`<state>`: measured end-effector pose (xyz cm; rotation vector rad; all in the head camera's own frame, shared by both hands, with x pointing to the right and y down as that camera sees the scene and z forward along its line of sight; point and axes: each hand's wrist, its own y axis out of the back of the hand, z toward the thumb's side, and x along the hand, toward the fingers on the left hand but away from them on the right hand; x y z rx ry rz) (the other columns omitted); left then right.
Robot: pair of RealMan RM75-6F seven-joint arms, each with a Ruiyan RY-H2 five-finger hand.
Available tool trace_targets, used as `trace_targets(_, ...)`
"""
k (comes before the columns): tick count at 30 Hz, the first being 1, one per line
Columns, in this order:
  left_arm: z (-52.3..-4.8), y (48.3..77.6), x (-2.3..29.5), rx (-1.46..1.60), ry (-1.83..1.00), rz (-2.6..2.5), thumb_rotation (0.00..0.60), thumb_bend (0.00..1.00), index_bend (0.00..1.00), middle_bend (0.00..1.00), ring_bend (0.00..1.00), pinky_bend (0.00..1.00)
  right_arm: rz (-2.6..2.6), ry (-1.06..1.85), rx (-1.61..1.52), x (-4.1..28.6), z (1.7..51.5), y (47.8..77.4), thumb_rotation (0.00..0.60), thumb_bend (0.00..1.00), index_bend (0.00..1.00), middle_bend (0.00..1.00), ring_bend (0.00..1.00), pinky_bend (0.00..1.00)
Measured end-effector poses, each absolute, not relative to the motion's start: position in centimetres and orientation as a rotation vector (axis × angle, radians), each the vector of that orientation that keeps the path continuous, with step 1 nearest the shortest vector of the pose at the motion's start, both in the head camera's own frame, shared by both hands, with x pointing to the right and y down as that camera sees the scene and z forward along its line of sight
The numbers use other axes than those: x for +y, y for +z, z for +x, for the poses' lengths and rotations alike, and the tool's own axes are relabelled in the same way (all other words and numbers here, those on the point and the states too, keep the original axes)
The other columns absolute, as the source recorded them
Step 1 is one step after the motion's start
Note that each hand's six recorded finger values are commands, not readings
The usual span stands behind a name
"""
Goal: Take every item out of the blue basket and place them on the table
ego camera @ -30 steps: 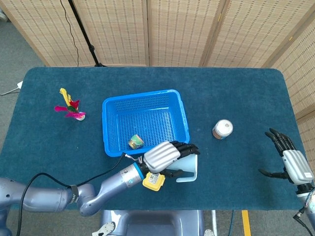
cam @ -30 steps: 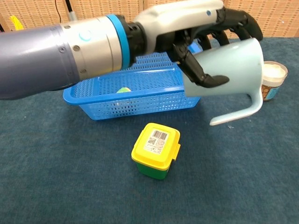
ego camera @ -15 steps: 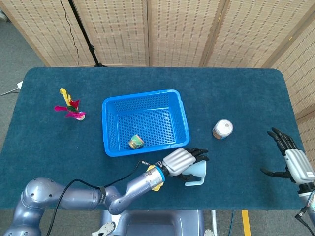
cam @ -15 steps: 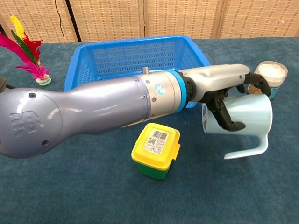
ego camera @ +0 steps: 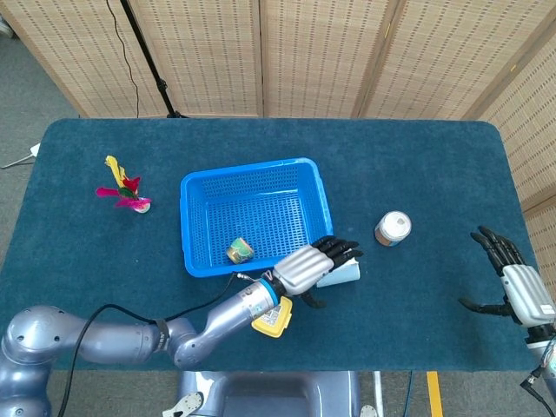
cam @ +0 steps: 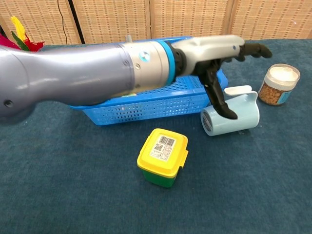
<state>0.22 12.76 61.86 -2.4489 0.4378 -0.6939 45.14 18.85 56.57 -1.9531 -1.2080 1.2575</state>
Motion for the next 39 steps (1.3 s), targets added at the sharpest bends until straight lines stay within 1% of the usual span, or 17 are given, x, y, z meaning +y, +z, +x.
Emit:
trace_targets(5, -4.4, 60.0, 8.6, 0.508, -0.775, -2.376, 0.600, 0.15, 0.00, 0.00, 0.00, 0.00, -1.959, 1.263, -1.188, 19.0, 44.8, 56.8, 0.600, 0.00, 0.00, 0.00, 0.00, 0.00)
trace_targets(7, -7.1, 59.3, 6.5, 0.538, -0.846, -2.324, 0.600, 0.15, 0.00, 0.00, 0.00, 0.00, -1.958, 1.266, -1.182, 19.0, 44.7, 57.0, 0.600, 0.00, 0.00, 0.00, 0.00, 0.00)
trace_targets(9, -9.1, 59.1, 5.1, 0.552, -0.910, -2.282, 0.600, 0.15, 0.00, 0.00, 0.00, 0.00, -1.958, 1.269, -1.175, 19.0, 44.6, 57.1, 0.600, 0.00, 0.00, 0.00, 0.00, 0.00)
trace_targets(11, -10.6, 59.4, 4.4, 0.546, -0.979, -2.247, 0.600, 0.15, 0.00, 0.00, 0.00, 0.00, -1.961, 1.275, -1.167, 19.1, 44.5, 57.3, 0.600, 0.00, 0.00, 0.00, 0.00, 0.00)
trace_targets(15, -12.8, 61.4, 3.6, 0.507, -1.120, -2.196, 0.600, 0.15, 0.00, 0.00, 0.00, 0.00, -1.962, 1.287, -1.153, 19.2, 44.3, 57.6, 0.600, 0.00, 0.00, 0.00, 0.00, 0.00)
trace_targets(19, -14.0, 63.3, 2.5, 0.458, -1.210, -2.114, 0.600, 0.15, 0.00, 0.00, 0.00, 0.00, -1.960, 1.301, -1.148, 19.2, 44.2, 58.0, 0.600, 0.00, 0.00, 0.00, 0.00, 0.00)
trace_targets(22, -14.5, 64.9, 2.4, 0.391, -1.267, -2.047, 0.600, 0.15, 0.00, 0.00, 0.00, 0.00, -1.954, 1.307, -1.155, 19.1, 44.3, 58.0, 0.600, 0.00, 0.00, 0.00, 0.00, 0.00)
trace_targets(28, -15.0, 67.2, 3.5, 0.274, -1.333, -1.959, 0.600, 0.15, 0.00, 0.00, 0.00, 0.00, -1.947, 1.321, -1.163, 19.0, 44.5, 58.1, 0.600, 0.00, 0.00, 0.00, 0.00, 0.00)
trace_targets(31, -15.5, 67.7, 3.8, 0.235, -1.345, -1.918, 0.600, 0.14, 0.00, 0.00, 0.00, 0.00, -1.947, 1.322, -1.165, 19.0, 44.5, 58.2, 0.600, 0.00, 0.00, 0.00, 0.00, 0.00)
trace_targets(39, -15.8, 67.8, 4.4, 0.166, -1.316, -1.876, 0.600, 0.06, 0.00, 0.00, 0.00, 0.00, -1.947, 1.333, -1.157, 19.0, 44.4, 58.5, 0.600, 0.00, 0.00, 0.00, 0.00, 0.00)
